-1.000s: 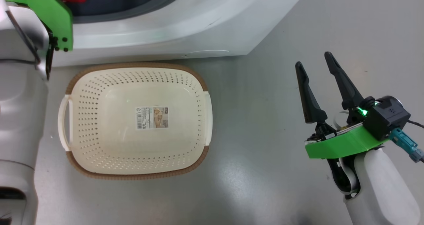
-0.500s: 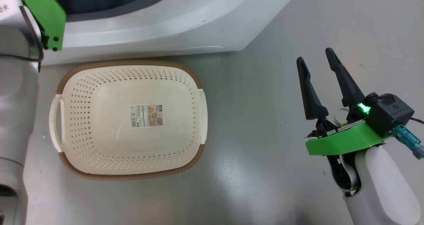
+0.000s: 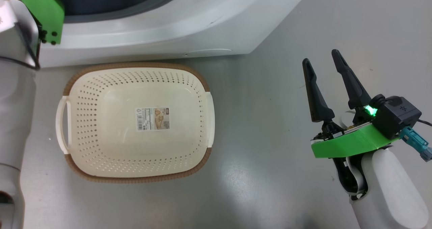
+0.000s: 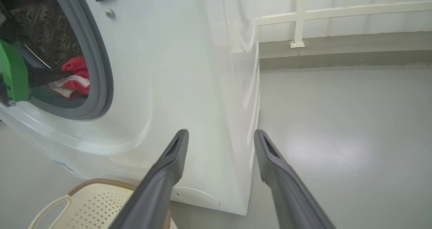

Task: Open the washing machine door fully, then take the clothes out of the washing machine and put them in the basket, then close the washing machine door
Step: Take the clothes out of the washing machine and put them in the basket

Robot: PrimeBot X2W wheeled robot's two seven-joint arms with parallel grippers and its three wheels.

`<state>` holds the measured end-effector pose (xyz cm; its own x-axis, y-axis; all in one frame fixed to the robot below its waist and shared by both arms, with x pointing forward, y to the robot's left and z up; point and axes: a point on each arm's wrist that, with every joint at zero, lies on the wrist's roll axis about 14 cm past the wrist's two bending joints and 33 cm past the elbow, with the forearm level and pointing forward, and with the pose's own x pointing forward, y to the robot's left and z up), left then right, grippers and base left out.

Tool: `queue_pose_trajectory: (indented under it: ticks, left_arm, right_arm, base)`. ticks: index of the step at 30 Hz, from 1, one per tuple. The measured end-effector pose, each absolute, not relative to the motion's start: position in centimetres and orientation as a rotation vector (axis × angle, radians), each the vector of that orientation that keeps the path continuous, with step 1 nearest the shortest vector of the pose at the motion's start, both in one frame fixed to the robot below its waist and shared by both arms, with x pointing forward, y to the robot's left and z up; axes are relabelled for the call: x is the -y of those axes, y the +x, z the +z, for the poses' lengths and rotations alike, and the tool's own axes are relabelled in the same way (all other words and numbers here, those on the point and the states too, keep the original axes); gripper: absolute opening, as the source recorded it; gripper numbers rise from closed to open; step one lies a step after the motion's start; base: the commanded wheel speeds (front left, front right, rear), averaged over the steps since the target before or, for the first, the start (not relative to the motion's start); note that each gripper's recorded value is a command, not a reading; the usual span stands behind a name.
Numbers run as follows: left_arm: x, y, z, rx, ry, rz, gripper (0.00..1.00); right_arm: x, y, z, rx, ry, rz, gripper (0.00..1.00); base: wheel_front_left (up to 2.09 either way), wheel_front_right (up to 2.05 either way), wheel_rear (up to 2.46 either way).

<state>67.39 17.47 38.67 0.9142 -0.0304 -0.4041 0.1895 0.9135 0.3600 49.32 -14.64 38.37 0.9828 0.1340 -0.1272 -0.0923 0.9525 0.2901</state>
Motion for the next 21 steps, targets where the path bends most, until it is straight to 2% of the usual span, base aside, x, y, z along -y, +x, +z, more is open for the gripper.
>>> queue_pose_trajectory:
  ticks: [11, 21]
  left_arm:
    - [-16.9, 65.8, 42.1, -0.184, 0.248, -0.129, 0.00]
    - [-16.3, 62.1, 47.9, 0.020, 0.118, -0.122, 0.00]
  right_arm:
    - [14.0, 49.4, 39.7, -0.122, 0.293, 0.134, 1.00]
    - [13.3, 49.1, 42.8, -0.061, 0.287, 0.160, 1.00]
  base:
    - [0.00, 0.00, 0.00]
    - [0.00, 0.00, 0.00]
